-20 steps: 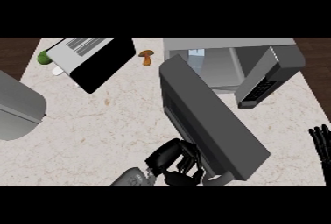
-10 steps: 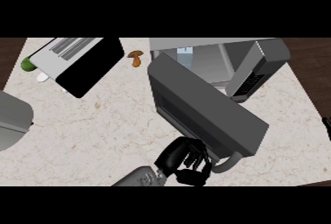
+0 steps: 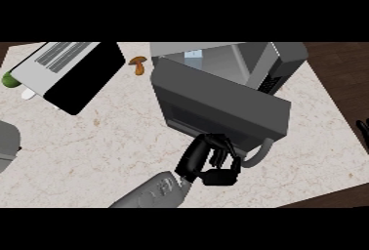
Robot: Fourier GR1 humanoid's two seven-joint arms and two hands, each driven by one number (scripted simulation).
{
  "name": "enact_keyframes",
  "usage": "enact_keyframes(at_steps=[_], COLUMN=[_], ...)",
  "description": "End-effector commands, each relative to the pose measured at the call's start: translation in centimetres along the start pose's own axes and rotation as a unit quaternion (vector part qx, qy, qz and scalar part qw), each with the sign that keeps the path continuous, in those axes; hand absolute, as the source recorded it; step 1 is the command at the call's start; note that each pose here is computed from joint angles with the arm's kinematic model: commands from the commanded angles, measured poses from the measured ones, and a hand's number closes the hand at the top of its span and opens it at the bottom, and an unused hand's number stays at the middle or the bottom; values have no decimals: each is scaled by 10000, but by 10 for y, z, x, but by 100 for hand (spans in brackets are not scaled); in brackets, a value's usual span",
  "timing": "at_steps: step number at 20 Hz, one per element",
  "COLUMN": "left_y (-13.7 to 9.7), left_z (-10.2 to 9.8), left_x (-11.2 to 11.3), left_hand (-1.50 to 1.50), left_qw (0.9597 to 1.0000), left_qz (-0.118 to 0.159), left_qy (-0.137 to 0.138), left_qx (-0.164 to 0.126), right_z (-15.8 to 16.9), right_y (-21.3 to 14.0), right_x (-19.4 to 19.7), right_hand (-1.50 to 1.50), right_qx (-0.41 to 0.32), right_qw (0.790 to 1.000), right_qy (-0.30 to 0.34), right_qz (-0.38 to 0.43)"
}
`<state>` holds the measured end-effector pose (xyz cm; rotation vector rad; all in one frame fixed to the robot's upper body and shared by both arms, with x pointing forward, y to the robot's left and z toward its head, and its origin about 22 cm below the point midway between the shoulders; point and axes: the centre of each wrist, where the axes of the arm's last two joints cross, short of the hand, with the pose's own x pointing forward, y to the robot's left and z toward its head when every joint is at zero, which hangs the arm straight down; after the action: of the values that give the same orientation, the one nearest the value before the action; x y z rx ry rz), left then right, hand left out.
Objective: Pick up the milk, place it into the microwave and close the microwave
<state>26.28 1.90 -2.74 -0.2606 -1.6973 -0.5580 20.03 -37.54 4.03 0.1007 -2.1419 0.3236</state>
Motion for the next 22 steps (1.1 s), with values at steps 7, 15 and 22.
enact_keyframes(at_steps=[7,15,22], left_y=[22,42,56], left_z=[-41,-66,-88], left_x=[28,35,53], left_hand=[150,150,150], left_qw=[9939,9884,9813], left_qz=[624,697,1075], left_qy=[-343,-314,-563], left_qx=[847,1311,1493], right_z=[-25,-41,-55], right_y=[-10,-19,-31], right_x=[19,32,42], right_hand=[-150,-150,-150], right_qx=[496,628,662], right_qw=[9983,9977,9971], right_qy=[-231,-225,-351], right_qz=[-214,-155,-133])
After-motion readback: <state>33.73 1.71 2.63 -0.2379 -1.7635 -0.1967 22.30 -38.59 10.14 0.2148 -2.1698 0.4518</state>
